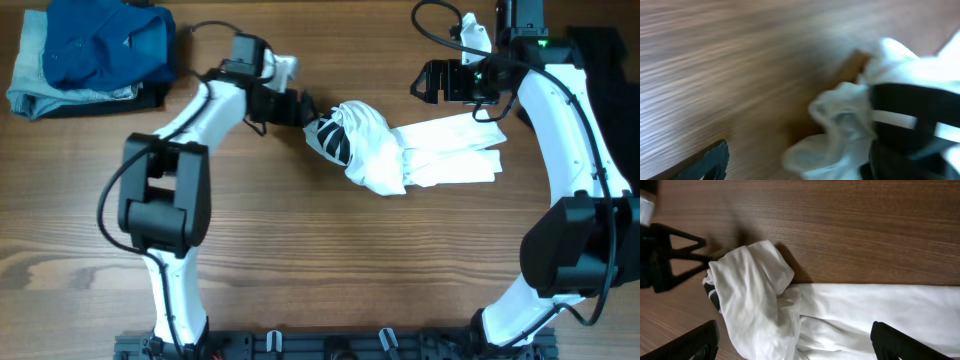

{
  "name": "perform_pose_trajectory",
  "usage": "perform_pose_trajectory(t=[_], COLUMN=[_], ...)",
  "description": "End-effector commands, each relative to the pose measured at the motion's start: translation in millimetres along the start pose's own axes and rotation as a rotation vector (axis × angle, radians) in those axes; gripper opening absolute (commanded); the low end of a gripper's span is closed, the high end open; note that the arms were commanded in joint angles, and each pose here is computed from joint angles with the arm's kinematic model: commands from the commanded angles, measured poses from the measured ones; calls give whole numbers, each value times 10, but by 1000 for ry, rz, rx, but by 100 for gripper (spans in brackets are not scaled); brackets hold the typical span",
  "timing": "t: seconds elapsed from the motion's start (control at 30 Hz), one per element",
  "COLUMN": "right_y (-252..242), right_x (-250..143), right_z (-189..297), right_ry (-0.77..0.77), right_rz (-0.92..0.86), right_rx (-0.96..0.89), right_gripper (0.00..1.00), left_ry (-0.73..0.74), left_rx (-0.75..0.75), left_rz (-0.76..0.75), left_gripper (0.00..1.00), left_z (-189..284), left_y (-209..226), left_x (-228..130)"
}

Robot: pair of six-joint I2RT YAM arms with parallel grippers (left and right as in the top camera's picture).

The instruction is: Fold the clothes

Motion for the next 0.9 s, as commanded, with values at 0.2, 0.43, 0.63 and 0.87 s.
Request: perform_pose_trajectory(t=[0.2,0.43,0.63,0.87], right_y=[64,66,46,83], right_x=[47,38,1,15], right_z=[139,137,136,138], right_ry=[-40,-35,-16,-25], right_rz=[4,3,-4,51], right_rx=[6,7,-11,19], right_gripper=[97,97,97,93], left_ry=[35,-4,-293,-834], left_rx=[56,168,153,72], left_rz=[-75,30,-41,-256], left_gripper=[34,4,4,4], left_z=[-127,109,1374,3200], left_y=[-15,226,-353,-1345], left_x=[-85,-3,546,733])
Point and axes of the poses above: each gripper's point midway between its finger pads, its own z axis back along the fingers, its own y axis along the line the jaws close on, x = y × z, the point moved 5 cm from there along z, back along the fingers, and after that the axes turned 5 degrees about z, right-handed, at the moved point
